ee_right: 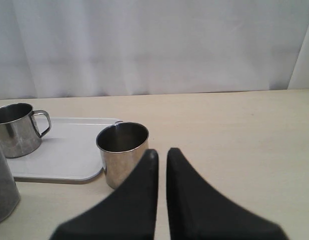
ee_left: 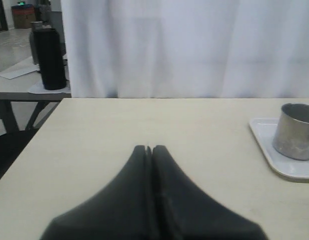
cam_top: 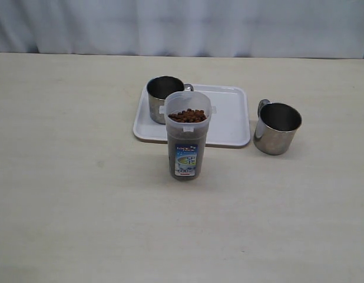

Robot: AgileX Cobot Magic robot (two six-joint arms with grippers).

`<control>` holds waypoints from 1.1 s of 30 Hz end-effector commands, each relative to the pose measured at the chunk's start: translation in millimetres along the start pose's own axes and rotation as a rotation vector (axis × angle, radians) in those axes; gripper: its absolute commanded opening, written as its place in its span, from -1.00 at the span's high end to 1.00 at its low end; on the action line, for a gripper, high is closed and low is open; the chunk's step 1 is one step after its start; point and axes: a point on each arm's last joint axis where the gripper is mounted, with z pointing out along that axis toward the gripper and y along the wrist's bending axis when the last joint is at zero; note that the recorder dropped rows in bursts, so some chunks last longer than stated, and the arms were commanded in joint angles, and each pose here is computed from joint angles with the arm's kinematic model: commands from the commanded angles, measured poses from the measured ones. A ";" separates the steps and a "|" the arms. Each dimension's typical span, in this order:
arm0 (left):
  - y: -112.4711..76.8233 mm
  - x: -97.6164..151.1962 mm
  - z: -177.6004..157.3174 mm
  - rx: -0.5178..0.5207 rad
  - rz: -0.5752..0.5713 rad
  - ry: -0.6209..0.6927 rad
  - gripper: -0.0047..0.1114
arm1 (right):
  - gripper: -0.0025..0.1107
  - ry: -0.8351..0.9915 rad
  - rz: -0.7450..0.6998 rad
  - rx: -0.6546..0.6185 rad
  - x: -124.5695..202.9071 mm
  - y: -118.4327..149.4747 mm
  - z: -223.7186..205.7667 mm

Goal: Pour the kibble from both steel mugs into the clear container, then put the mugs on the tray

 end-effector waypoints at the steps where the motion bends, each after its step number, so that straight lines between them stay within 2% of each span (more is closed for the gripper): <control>1: -1.1 -0.6 0.0 0.020 -0.003 -0.013 0.92 | 0.87 -0.003 -0.007 -0.003 0.5 0.1 -0.1; 19: -1.1 -0.6 0.0 0.020 -0.003 -0.013 0.92 | 0.87 -0.010 -0.007 -0.003 -0.1 0.1 -0.1; 25: -1.1 -0.6 0.0 0.020 -0.003 -0.013 0.92 | 0.87 -0.165 -0.007 -0.005 -14.1 0.4 -1.3; 28: -1.1 -1.0 0.0 0.019 -0.003 -0.018 0.92 | 0.87 -0.180 -0.007 -0.005 -15.5 0.4 -1.5; 30: -1.1 -1.0 0.0 0.019 -0.003 -0.018 0.92 | 0.87 -0.326 -0.004 -0.008 -28.3 0.6 -4.8; 31: -1.1 -1.0 0.0 0.019 -0.003 -0.018 0.92 | 0.87 -0.432 0.099 -0.023 -37.4 0.0 -8.4; 32: -1.1 -1.0 0.0 0.019 -0.003 -0.018 0.92 | 0.87 -0.441 0.123 -0.026 -38.1 -0.2 -8.8; 33: -1.1 -1.0 0.0 0.019 -0.003 -0.018 0.92 | 0.87 -0.422 0.075 -0.023 -36.6 0.5 -8.0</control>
